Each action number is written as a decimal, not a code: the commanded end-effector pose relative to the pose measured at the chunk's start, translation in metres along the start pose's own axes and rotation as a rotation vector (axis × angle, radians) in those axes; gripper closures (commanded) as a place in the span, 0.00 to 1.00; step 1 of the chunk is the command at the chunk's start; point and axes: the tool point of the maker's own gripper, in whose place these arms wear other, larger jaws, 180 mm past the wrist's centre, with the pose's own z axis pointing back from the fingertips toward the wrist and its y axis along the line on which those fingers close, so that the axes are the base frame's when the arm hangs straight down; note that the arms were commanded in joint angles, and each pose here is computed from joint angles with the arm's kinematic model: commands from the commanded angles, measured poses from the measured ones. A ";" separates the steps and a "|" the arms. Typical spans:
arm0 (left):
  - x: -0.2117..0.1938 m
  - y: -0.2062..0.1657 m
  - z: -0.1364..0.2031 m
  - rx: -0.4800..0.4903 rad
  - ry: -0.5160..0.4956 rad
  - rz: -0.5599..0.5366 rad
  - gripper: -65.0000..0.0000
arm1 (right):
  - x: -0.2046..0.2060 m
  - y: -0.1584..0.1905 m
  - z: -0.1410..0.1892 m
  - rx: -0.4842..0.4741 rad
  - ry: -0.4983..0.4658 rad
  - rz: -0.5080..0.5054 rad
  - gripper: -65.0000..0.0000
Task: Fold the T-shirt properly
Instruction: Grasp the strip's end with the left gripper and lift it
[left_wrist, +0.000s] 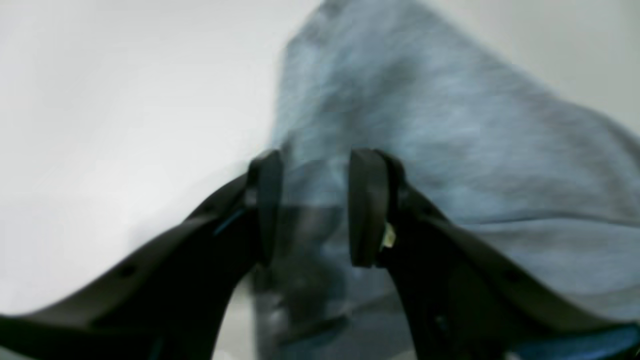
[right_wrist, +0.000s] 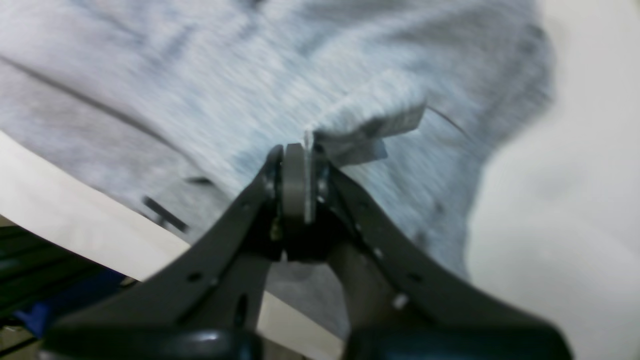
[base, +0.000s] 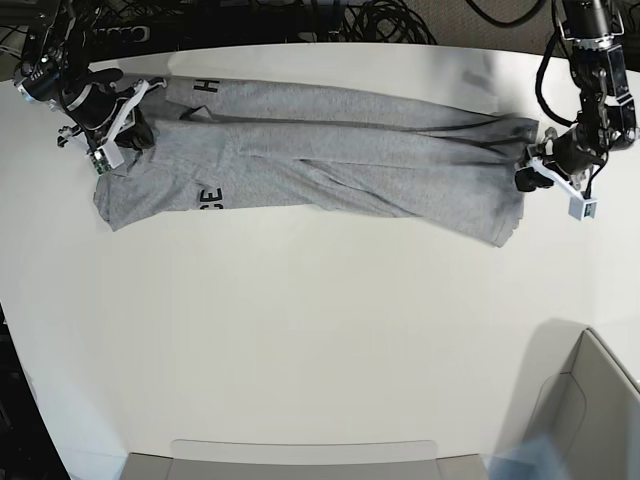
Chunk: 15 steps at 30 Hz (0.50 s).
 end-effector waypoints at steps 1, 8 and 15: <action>0.020 0.004 0.006 0.007 -0.050 -0.024 0.64 | 0.007 0.001 0.003 0.009 -0.023 0.035 1.00; 0.014 0.011 0.004 0.015 -0.036 -0.006 0.64 | 0.008 0.001 0.003 0.008 -0.026 0.035 1.00; 0.002 0.019 0.000 0.026 -0.006 0.030 0.64 | 0.007 0.000 0.004 0.007 -0.023 0.035 1.00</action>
